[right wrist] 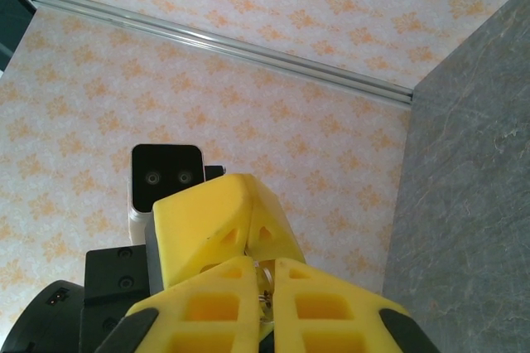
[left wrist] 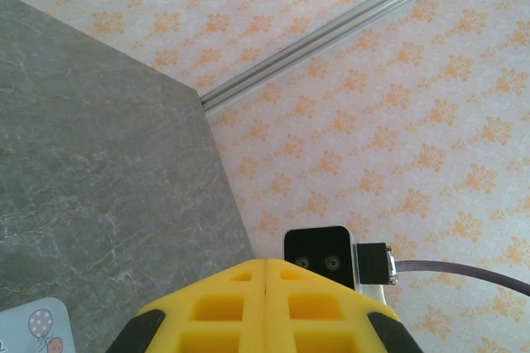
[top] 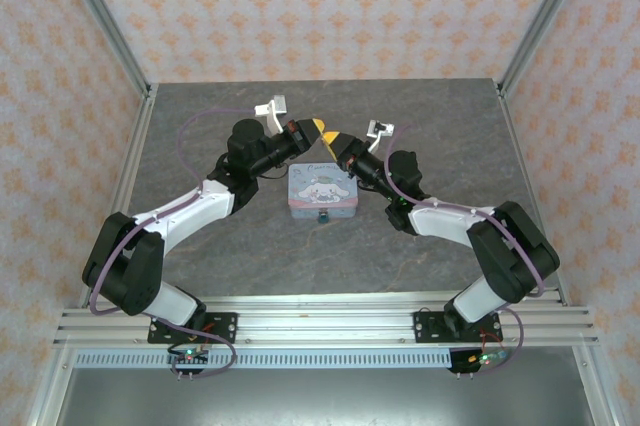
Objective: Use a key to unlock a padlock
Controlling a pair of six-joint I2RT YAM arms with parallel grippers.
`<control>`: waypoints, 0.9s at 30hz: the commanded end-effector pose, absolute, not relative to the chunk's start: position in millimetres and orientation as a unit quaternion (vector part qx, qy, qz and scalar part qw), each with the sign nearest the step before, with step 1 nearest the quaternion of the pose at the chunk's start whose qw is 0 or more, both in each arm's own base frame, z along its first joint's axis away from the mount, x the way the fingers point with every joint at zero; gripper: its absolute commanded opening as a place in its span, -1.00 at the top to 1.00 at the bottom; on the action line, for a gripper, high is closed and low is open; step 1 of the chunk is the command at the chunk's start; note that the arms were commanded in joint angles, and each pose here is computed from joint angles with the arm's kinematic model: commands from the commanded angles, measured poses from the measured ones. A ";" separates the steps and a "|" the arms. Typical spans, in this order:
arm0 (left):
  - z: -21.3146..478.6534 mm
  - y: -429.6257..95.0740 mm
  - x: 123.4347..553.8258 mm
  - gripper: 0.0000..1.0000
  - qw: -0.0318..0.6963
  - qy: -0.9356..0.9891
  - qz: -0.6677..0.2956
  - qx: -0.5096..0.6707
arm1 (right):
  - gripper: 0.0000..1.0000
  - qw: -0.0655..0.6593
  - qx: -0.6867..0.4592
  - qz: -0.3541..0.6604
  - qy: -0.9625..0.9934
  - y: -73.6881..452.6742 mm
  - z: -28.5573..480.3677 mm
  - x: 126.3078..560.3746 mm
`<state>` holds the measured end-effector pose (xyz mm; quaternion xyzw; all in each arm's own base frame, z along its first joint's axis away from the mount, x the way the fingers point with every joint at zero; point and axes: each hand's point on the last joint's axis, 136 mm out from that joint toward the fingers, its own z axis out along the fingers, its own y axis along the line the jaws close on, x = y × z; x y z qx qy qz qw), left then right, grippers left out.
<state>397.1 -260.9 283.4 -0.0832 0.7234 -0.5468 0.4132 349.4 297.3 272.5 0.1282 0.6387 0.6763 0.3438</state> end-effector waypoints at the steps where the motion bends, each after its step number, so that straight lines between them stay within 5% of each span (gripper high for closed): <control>1: 287.6 -259.5 399.7 1.00 0.424 0.714 -0.551 -0.086 | 0.92 0.352 0.104 0.695 0.618 301.7 289.8 343.3; 15: 287.0 -255.9 402.6 1.00 0.429 0.714 -0.545 -0.098 | 1.00 0.352 0.108 0.687 0.626 296.7 276.6 337.6; 17: 287.0 -255.8 402.4 1.00 0.429 0.714 -0.545 -0.098 | 0.69 0.352 0.108 0.687 0.626 296.7 277.4 338.0; 27: 286.2 -255.8 400.5 1.00 0.427 0.715 -0.545 -0.096 | 0.12 0.379 0.117 0.666 0.632 282.7 283.8 347.2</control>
